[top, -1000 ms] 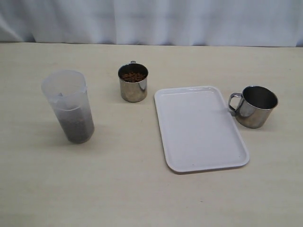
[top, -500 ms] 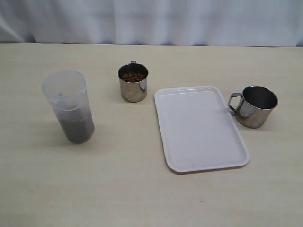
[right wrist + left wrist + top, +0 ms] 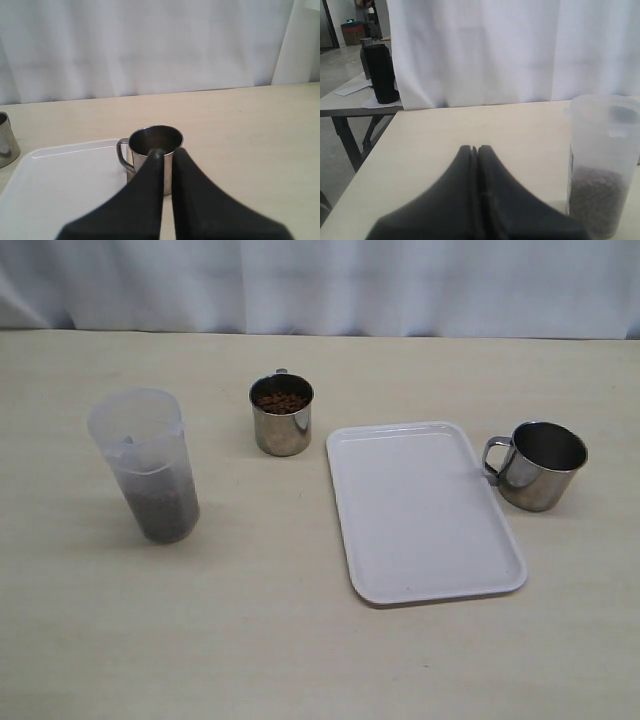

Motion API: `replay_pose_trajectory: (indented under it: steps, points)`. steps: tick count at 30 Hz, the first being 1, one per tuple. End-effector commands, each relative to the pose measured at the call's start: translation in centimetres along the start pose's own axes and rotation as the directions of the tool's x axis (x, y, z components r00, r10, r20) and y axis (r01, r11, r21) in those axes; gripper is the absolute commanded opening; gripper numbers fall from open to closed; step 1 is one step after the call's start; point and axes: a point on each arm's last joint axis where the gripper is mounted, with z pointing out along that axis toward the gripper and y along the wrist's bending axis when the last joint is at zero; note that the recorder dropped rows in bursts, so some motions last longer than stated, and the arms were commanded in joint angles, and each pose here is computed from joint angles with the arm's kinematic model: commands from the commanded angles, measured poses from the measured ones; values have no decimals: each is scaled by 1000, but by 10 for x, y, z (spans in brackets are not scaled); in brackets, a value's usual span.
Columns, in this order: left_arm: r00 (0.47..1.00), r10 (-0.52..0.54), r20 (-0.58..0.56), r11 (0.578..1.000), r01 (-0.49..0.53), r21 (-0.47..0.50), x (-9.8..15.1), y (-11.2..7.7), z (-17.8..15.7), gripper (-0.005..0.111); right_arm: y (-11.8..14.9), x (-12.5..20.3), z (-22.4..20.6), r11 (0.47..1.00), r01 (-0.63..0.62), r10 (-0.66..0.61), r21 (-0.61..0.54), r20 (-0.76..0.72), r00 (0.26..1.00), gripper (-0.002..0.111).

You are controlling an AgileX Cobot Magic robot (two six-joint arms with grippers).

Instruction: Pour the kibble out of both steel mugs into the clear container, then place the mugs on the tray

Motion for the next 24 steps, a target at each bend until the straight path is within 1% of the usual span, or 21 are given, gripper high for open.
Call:
replay_pose_trajectory:
  steps: [1,16,17,18,19,20,21,22,24]
  points:
    - [1000,-5,7,1000,5,1,0,0,0,0,-1,1,0,1000,7,-7,9,-6,1000,5]
    - [1000,-5,6,1000,5,1,0,0,0,0,-1,1,0,1000,7,-7,9,-6,1000,5]
    - [998,-25,66,1000,25,-2,-5,0,0,0,-1,1,0,1000,7,-7,9,-6,1000,5]
    - [987,-122,101,993,121,10,-8,0,0,0,-1,1,0,1000,7,-7,9,-6,1000,5]
    - [944,-305,127,952,302,39,-11,0,-1,0,-1,1,0,1000,7,-7,9,-6,1000,5]
    - [926,-353,131,936,350,49,-12,0,-1,0,-1,1,0,1000,7,-7,9,-6,1000,5]
    - [918,-375,127,927,372,53,-12,0,-1,0,-1,1,0,1000,7,-7,9,-6,1000,5]
    - [918,-374,129,927,370,53,-12,0,-1,0,-1,1,0,1000,7,-7,9,-6,1000,5]
    - [890,-436,132,900,431,65,-12,0,-1,0,-1,1,0,1000,7,-7,9,-6,1000,5]
